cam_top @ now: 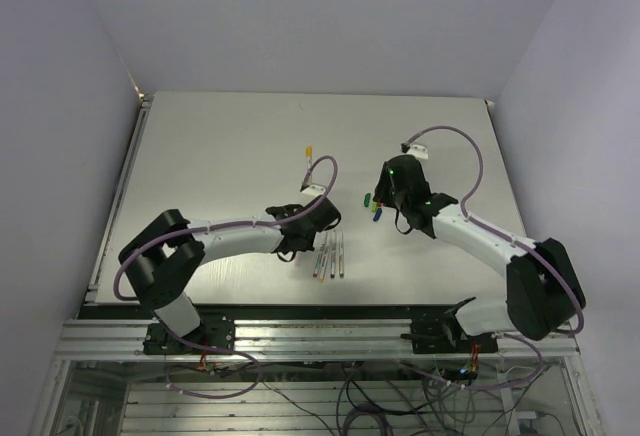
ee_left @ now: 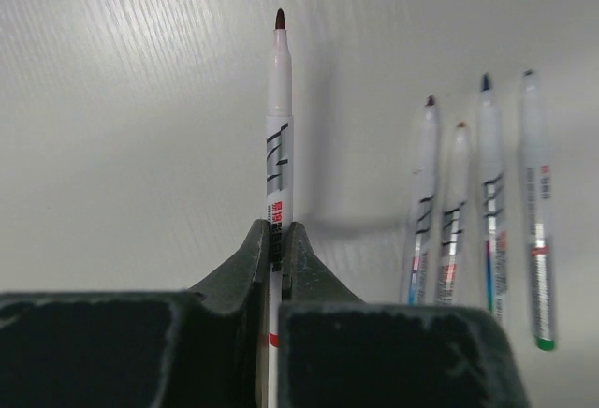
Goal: Insert the pens into the pen caps
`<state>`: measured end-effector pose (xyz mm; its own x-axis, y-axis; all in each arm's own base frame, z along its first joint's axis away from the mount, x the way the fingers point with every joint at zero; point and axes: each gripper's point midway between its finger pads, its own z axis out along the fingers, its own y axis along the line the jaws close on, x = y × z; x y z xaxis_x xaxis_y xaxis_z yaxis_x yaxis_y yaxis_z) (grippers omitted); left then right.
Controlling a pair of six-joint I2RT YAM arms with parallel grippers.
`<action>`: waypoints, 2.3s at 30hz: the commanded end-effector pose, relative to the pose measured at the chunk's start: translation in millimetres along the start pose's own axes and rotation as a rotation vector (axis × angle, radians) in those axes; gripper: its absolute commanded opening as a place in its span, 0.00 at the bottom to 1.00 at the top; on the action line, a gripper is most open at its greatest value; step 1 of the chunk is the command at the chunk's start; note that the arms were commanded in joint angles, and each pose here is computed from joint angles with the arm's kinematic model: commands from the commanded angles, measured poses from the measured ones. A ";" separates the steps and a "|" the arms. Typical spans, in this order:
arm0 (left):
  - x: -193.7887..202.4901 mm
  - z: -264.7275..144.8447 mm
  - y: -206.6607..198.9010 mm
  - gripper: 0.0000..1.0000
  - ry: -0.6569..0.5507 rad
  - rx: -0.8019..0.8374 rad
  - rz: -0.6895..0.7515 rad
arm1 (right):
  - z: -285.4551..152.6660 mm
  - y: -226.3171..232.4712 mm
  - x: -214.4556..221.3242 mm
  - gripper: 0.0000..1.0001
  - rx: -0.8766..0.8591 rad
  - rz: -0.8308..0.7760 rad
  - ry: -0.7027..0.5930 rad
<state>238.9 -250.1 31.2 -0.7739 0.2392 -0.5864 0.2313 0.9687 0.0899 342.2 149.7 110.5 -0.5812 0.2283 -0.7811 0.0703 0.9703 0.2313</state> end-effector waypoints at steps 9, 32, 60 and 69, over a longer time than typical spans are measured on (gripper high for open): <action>-57.1 -36.4 3.1 0.07 -0.158 0.111 -0.137 | 50.4 -23.5 19.4 0.35 0.122 -0.005 0.118; -61.7 -44.1 18.5 0.07 -0.181 0.131 -0.201 | 86.5 -21.3 21.4 0.35 0.138 0.019 0.141; -61.5 -35.2 13.9 0.07 -0.151 0.129 -0.177 | 90.6 -41.7 65.2 0.04 0.176 0.025 0.246; -62.8 -32.7 13.0 0.07 -0.150 0.130 -0.166 | 86.3 -44.7 60.7 0.00 0.179 0.002 0.230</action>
<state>262.9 -240.1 86.5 -0.7277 0.0615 -0.6831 0.1698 0.9811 -0.0926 389.1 138.3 13.7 -0.7120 0.2551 -0.6542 0.1945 0.9669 0.1654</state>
